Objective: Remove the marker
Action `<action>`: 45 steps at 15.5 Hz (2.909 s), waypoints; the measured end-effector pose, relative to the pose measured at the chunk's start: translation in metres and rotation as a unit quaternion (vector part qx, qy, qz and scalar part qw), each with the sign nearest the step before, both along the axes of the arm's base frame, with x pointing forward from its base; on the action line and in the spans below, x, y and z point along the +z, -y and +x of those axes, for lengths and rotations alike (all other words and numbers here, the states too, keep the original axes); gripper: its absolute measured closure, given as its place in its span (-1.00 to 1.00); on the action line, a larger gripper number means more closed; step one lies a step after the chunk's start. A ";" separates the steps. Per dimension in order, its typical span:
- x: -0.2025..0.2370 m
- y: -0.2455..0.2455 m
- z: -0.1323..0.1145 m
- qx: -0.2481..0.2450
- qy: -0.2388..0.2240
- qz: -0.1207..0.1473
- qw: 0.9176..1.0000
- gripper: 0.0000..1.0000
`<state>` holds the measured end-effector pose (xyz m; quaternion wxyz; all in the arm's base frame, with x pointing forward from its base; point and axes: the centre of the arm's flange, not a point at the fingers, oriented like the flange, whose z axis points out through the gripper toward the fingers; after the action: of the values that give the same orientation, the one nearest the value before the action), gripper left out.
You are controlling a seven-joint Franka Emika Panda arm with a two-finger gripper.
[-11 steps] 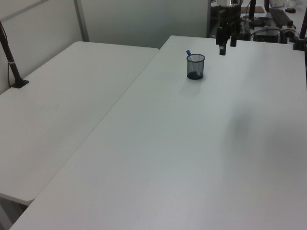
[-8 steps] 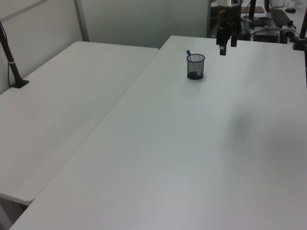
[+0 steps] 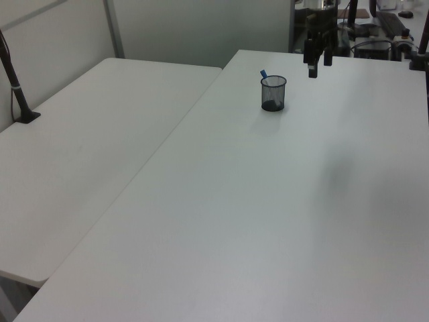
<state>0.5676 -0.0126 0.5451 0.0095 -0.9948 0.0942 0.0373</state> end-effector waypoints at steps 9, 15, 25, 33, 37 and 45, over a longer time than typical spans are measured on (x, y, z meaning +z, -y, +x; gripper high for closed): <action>0.005 0.003 0.001 -0.002 0.005 0.000 1.000 -1.00; 0.014 0.032 0.010 -0.028 0.036 -0.003 0.999 -1.00; -0.030 0.126 0.081 -0.099 0.235 -0.042 0.966 -1.00; -0.140 0.180 0.129 -0.164 0.419 -0.074 0.890 -0.95; -0.148 0.187 0.132 -0.165 0.436 -0.078 0.881 -0.95; -0.152 0.194 0.129 -0.116 0.428 -0.102 0.890 -0.81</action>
<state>0.6963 -0.2069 0.3933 -0.0488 -0.8917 0.1993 -0.4033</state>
